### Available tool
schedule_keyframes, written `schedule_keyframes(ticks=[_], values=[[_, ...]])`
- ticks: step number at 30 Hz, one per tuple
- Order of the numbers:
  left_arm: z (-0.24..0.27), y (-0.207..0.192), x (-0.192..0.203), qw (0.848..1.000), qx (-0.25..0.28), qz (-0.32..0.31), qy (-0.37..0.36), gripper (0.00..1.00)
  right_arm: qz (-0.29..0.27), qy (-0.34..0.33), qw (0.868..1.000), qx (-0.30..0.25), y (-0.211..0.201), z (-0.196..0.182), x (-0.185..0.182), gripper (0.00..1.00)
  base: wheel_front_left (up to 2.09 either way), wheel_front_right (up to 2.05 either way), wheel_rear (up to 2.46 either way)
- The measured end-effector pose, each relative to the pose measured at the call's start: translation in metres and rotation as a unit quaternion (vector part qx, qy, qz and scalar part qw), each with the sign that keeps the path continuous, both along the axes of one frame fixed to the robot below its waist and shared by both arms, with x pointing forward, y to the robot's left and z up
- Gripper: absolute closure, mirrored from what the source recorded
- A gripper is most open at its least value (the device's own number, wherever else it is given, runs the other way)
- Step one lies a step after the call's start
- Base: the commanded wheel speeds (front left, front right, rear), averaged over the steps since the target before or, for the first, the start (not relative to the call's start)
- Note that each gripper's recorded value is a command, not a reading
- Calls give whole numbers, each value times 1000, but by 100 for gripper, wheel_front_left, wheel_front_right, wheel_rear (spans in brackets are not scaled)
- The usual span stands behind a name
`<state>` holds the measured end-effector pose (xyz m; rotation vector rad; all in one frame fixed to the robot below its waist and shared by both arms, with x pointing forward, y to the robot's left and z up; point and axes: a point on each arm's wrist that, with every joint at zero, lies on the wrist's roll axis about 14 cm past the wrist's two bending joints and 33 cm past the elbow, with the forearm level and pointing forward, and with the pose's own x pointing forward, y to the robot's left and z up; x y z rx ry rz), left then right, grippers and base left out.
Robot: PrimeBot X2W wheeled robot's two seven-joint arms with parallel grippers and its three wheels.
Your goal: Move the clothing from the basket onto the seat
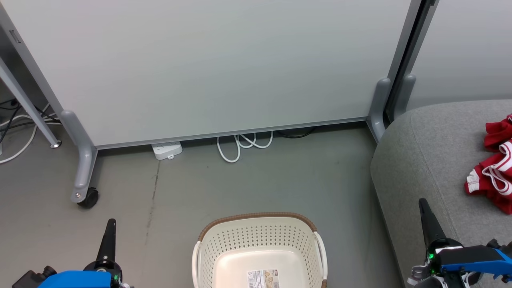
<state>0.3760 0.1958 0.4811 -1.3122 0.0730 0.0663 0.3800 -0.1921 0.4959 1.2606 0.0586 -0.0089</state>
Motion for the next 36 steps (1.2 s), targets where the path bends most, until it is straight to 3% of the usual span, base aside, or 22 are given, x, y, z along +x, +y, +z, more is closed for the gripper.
schedule_keyframes(ticks=[36], values=[[21,4,11,992,-122,3,-36,100,-16,-17,989,145,-7,8,7,100,0,0,0]])
